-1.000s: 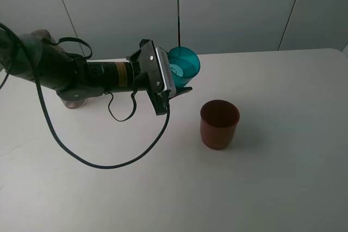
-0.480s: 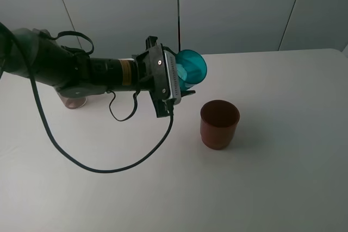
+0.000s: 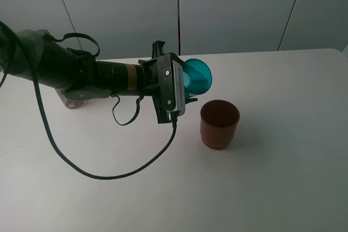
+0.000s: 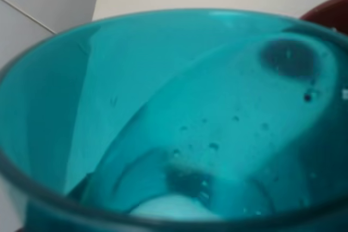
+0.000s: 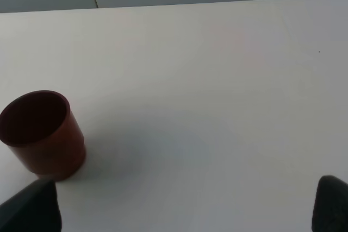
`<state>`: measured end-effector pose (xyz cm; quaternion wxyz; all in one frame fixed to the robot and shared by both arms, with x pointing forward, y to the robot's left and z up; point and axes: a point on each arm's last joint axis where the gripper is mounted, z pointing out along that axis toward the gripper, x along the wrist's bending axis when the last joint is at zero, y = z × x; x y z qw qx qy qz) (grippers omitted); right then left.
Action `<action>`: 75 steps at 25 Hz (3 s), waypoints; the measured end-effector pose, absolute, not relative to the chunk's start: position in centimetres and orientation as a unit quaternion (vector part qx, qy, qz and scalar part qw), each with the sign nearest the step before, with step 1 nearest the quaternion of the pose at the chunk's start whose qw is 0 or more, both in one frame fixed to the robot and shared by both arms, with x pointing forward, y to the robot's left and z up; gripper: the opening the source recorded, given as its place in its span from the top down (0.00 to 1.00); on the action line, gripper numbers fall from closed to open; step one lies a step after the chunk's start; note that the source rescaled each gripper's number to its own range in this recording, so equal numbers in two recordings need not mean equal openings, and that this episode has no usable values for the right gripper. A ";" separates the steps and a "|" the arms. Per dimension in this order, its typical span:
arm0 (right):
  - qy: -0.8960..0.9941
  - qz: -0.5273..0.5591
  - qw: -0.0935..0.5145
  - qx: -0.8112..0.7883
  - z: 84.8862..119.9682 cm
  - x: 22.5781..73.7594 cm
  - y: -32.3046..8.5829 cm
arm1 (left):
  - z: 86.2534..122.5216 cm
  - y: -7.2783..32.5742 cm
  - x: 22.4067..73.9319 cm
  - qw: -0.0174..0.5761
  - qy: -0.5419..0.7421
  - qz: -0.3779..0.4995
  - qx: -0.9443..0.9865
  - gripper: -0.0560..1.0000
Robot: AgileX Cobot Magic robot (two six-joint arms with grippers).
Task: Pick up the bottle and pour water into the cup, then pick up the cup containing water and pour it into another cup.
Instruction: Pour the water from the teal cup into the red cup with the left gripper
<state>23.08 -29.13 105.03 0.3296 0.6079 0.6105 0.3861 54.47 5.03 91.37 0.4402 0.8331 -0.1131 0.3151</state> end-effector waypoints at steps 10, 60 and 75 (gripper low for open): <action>0.610 0.386 0.330 0.608 105.0 23.1 -29.1 | 91.0 4.8 54.2 0.416 -0.127 0.317 0.843 0.88; 0.610 0.386 0.330 0.608 105.0 23.1 -29.1 | 91.1 2.8 53.9 0.315 -0.157 0.332 0.875 0.88; 0.610 0.386 0.330 0.608 105.0 23.1 -29.1 | 91.2 2.9 54.2 0.286 -0.174 0.338 0.879 0.88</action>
